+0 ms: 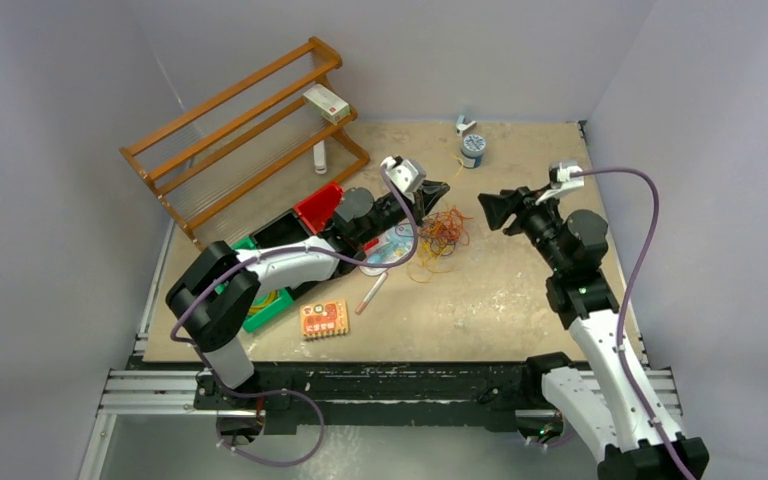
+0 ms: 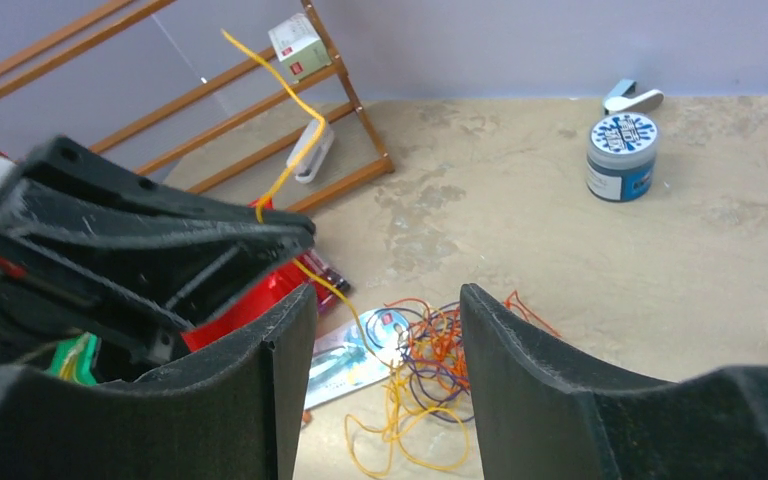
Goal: Untangle the cables
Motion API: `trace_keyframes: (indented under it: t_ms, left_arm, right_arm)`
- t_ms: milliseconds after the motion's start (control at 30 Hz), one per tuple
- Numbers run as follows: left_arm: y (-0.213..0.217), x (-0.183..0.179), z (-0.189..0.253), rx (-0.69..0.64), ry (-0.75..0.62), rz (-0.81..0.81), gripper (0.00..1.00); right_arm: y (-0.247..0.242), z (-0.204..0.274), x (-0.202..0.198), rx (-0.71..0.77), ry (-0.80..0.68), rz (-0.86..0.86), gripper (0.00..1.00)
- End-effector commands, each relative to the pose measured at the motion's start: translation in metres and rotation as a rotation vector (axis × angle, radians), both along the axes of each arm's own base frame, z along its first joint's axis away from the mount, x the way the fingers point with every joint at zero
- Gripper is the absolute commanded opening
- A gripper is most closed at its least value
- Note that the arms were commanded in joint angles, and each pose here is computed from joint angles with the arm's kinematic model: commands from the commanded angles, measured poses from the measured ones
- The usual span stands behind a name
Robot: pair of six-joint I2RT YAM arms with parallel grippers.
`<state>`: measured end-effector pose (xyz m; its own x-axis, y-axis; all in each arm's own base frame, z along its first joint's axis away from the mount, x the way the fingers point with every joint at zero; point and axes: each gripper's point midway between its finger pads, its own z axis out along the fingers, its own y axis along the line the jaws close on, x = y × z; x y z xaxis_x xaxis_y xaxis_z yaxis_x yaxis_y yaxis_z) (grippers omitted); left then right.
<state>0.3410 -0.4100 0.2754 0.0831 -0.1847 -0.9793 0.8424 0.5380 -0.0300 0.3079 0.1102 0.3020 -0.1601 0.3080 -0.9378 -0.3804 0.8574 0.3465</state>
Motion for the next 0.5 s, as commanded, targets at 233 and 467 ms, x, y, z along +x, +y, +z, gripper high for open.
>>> trace_keyframes:
  t_ms: [233,467]
  left_arm:
    - [0.006,0.007,0.067,-0.047,-0.008,0.061,0.0]
    - [0.015,0.02,0.072,-0.062,0.078,0.146,0.0]
  right_arm:
    - [0.016,0.0,-0.001,0.046,-0.259,0.101,0.62]
    - [0.049,-0.022,0.011,0.024,-0.247,0.279,0.64]
